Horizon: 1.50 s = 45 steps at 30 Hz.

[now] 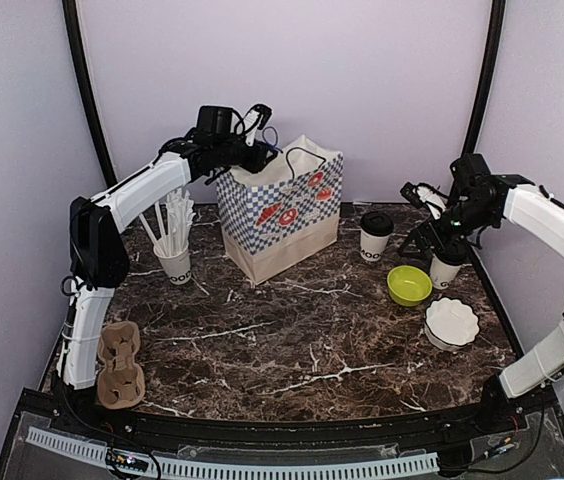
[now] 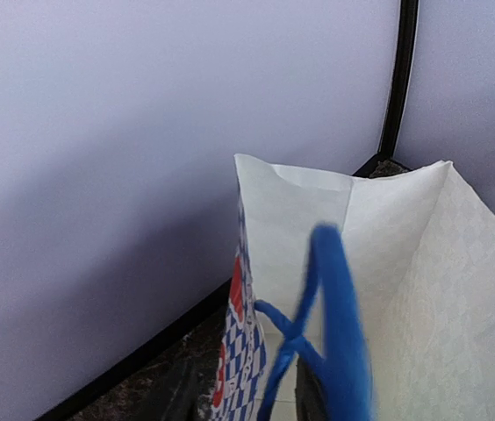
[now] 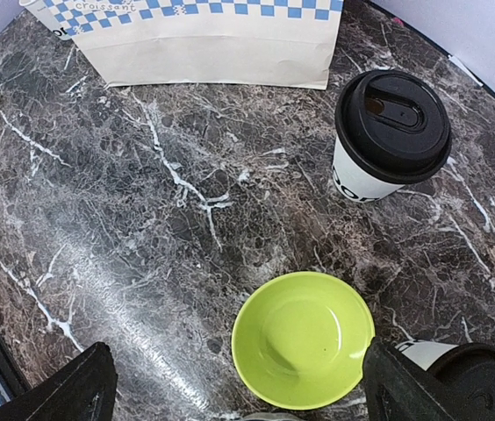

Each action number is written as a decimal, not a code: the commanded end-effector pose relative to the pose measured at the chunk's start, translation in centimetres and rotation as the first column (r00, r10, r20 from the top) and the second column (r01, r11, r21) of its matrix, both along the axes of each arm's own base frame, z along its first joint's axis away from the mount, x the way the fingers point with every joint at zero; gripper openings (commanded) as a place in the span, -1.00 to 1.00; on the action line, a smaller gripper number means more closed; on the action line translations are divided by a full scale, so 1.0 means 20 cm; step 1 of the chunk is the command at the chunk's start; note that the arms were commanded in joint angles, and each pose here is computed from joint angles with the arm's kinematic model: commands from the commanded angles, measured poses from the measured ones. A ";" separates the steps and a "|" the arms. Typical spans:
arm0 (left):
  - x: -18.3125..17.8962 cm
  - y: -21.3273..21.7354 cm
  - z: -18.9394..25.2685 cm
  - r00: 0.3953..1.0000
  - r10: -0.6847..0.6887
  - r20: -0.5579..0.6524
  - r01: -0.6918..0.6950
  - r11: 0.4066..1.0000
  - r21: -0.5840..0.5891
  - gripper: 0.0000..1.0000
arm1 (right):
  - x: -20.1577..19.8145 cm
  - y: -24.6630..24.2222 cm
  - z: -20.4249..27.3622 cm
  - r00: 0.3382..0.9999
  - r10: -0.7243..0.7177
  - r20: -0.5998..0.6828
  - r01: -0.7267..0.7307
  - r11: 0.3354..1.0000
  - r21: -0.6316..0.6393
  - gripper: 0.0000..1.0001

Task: Pack the takeout coffee

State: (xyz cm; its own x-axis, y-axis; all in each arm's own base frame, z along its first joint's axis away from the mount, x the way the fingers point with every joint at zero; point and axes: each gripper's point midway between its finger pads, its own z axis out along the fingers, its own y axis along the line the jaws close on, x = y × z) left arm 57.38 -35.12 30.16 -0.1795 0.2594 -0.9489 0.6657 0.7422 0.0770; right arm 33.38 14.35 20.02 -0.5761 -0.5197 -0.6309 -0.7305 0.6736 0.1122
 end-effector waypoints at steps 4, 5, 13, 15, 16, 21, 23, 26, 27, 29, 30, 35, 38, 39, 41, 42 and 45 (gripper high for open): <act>-0.10 -0.05 0.27 0.990 -0.109 0.088 0.115 0.991 -0.071 -0.68 | 0.00 0.02 0.02 1.000 0.008 0.018 -0.008 1.000 0.016 0.97; -0.12 -0.05 0.29 0.989 -0.119 0.087 0.125 0.989 -0.073 -0.75 | 0.00 0.02 0.02 1.000 0.008 0.018 -0.008 1.000 0.017 0.97; -0.37 -0.06 0.48 0.965 -0.253 0.068 0.259 0.961 -0.097 -0.94 | 0.00 0.02 0.03 1.000 0.012 0.020 -0.012 1.000 0.018 0.97; -0.47 -0.05 0.54 0.954 -0.289 0.073 0.296 0.950 -0.102 -0.95 | -0.01 0.03 0.06 0.999 0.020 0.031 -0.021 1.000 0.021 0.97; -0.51 -0.05 0.56 0.947 -0.312 0.075 0.319 0.942 -0.107 -0.96 | -0.01 0.03 0.07 0.999 0.025 0.039 -0.025 1.000 0.019 0.97; -0.74 0.01 0.73 0.924 -0.368 0.106 0.380 0.914 -0.144 -0.97 | 0.00 -0.01 0.15 0.995 0.030 0.093 -0.028 0.999 -0.029 0.97; -0.82 0.03 0.77 0.917 -0.383 0.114 0.398 0.904 -0.158 -0.97 | 0.00 -0.03 0.19 0.994 0.024 0.111 -0.019 0.999 -0.047 0.97; -0.93 0.04 0.82 0.898 -0.424 0.116 0.439 0.879 -0.188 -0.98 | 0.01 -0.05 0.22 0.990 0.007 0.138 0.002 0.998 -0.065 0.97; -0.95 0.03 0.83 0.889 -0.442 0.123 0.458 0.868 -0.191 -0.98 | 0.01 -0.06 0.23 0.989 -0.007 0.148 0.018 0.997 -0.075 0.97; -1.01 0.00 0.85 0.874 -0.468 0.126 0.485 0.853 -0.193 -0.99 | 0.03 -0.10 0.26 0.984 -0.041 0.172 0.059 0.993 -0.104 0.97; -1.04 -0.01 0.86 0.866 -0.484 0.126 0.500 0.844 -0.196 -0.99 | 0.04 -0.12 0.27 0.982 -0.056 0.182 0.077 0.991 -0.113 0.97; -1.20 -0.11 0.83 0.814 -0.566 0.127 0.580 0.795 -0.177 -0.99 | 0.07 -0.20 0.35 0.966 -0.126 0.227 0.157 0.980 -0.125 0.97; -1.25 -0.16 0.75 0.789 -0.604 0.108 0.614 0.777 -0.137 -0.99 | 0.10 -0.26 0.39 0.950 -0.177 0.256 0.214 0.969 -0.126 0.97; -1.28 -0.18 0.73 0.778 -0.619 0.103 0.628 0.767 -0.131 -0.99 | 0.11 -0.28 0.39 0.945 -0.197 0.261 0.234 0.965 -0.122 0.97; -1.32 -0.20 0.66 0.750 -0.655 0.088 0.661 0.743 -0.106 -0.99 | 0.14 -0.32 0.41 0.934 -0.239 0.267 0.275 0.955 -0.107 0.97; -1.35 -0.20 0.62 0.728 -0.681 0.076 0.685 0.723 -0.088 -0.99 | 0.15 -0.34 0.42 0.930 -0.253 0.266 0.288 0.953 -0.100 0.97; -1.43 -0.21 0.54 0.684 -0.728 0.057 0.730 0.681 -0.059 -0.98 | 0.15 -0.34 0.43 0.929 -0.257 0.265 0.288 0.953 -0.088 0.97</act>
